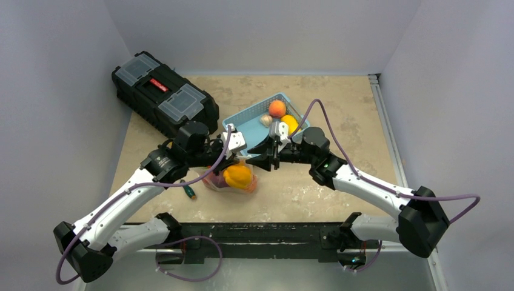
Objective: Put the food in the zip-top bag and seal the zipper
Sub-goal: Adjust the zipper food storage bag at the center of the board.
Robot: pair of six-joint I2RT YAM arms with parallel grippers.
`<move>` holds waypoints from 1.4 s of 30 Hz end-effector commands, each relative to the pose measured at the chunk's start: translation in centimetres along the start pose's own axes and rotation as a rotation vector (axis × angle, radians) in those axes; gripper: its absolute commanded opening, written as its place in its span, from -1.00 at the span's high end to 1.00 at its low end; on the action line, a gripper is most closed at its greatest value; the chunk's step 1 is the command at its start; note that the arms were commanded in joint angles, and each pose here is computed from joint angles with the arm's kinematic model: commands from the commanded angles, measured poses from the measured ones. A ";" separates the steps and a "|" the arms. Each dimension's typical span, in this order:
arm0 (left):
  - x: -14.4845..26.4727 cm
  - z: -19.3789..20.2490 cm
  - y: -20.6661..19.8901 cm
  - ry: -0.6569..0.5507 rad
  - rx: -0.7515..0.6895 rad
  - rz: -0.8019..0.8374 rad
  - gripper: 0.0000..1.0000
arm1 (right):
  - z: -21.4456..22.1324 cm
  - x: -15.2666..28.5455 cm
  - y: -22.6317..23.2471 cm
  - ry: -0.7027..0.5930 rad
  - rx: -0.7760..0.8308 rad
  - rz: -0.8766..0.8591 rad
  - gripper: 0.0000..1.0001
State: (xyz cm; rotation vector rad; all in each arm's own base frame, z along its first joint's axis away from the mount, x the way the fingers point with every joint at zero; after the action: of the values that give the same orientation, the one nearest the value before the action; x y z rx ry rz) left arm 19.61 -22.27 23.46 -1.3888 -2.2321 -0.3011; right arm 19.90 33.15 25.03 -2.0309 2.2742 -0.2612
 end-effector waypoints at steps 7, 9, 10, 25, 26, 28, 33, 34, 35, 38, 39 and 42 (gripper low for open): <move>1.1 -1.0 -1.0 -0.129 0.079 0.001 1.00 | -0.8 -0.1 -1.2 -0.132 -0.130 0.121 0.20; 1.2 -1.1 -0.9 -0.147 0.101 -0.012 1.00 | -0.5 -0.1 -1.1 -0.127 -0.137 0.116 0.14; 1.3 -1.2 -0.9 -0.154 0.110 -0.014 1.00 | -0.6 -0.1 -1.0 -0.133 -0.138 0.111 0.11; 1.5 -2.2 -1.8 -0.148 0.145 0.037 -0.42 | -0.7 -1.0 0.8 -0.177 -0.192 -0.022 1.00; 1.4 -2.1 -1.7 -0.131 0.143 0.035 -0.47 | -0.8 -0.9 0.9 -0.181 -0.184 -0.024 1.00; 0.9 -1.7 -1.4 -0.084 0.145 0.041 -0.51 | -1.1 -0.7 1.0 -0.185 -0.163 -0.028 1.00; -0.1 -1.9 -1.4 -0.032 0.173 0.115 -0.53 | -1.7 0.3 1.6 -0.169 -0.093 -0.034 1.00; 0.0 -2.1 -1.5 -0.033 0.173 0.128 -0.53 | -1.9 0.6 1.6 -0.170 -0.073 -0.025 1.00; -0.1 -2.1 -1.6 -0.032 0.172 0.140 -0.53 | -2.2 1.0 1.6 -0.171 -0.053 -0.015 1.00; -0.1 -2.2 -2.3 -0.024 0.162 0.192 -0.46 | -2.6 1.7 1.5 -0.170 -0.018 0.020 1.00; 0.0 -2.4 -2.3 -0.023 0.163 0.197 -0.36 | -2.7 1.8 1.5 -0.170 -0.010 0.023 1.00; 0.4 -2.9 -2.1 -0.034 0.183 0.173 -0.08 | -2.2 1.4 1.6 -0.153 -0.018 0.002 1.00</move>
State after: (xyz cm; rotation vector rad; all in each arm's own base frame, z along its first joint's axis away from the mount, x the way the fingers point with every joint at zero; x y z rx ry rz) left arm 18.61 -23.72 23.43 -1.4029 -2.0635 -0.0329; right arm 17.33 32.06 26.82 -2.0146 2.2089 -0.0250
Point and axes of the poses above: each gripper's point midway between its finger pads, its own x axis back along the fingers, its own y axis along the line the jaws close on, z = x × y, the point moved 1 cm from there along x, back along the fingers, and after that the axes turned 10 degrees about x, right-handed, at the moved point
